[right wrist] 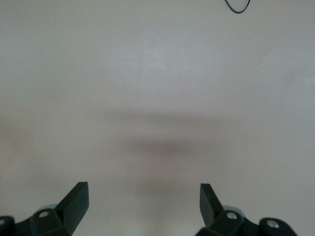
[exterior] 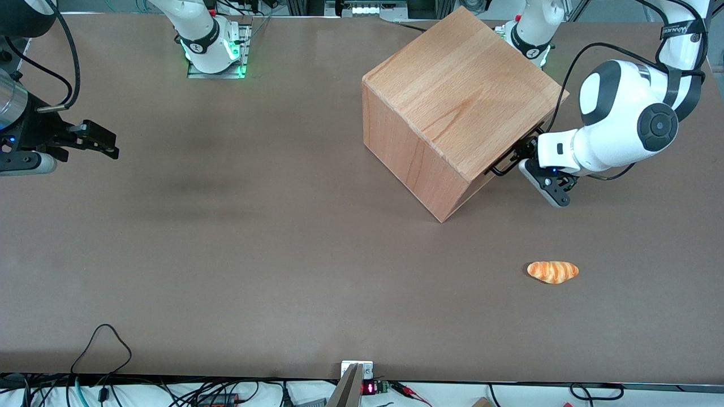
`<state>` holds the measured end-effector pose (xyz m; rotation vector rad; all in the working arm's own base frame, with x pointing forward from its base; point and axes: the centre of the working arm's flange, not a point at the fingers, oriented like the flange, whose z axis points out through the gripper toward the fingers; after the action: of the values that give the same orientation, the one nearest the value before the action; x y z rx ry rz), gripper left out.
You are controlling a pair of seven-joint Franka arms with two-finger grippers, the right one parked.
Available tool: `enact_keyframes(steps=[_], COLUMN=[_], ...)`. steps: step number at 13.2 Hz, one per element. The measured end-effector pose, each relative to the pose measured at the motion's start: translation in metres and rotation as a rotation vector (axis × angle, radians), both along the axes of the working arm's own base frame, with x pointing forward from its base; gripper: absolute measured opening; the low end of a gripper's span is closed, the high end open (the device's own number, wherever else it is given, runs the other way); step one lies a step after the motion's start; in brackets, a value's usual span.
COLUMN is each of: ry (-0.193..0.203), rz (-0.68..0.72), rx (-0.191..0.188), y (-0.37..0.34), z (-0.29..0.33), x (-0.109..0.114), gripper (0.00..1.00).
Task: Open top drawer with left arm
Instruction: 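Pull the handle with the left gripper, sliding the drawer out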
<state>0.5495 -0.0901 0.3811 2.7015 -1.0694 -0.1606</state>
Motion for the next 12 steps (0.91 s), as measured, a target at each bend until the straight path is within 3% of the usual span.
enact_keyframes(steps=[4,8,12], ry=[-0.075,-0.213,-0.311], rz=[0.066,0.165,0.240], rx=[-0.006,0.010,0.031], y=[0.030,0.074,0.109], z=[0.006,0.016,0.020], x=[0.013,0.033,0.045], gripper=[1.00,1.00,1.00])
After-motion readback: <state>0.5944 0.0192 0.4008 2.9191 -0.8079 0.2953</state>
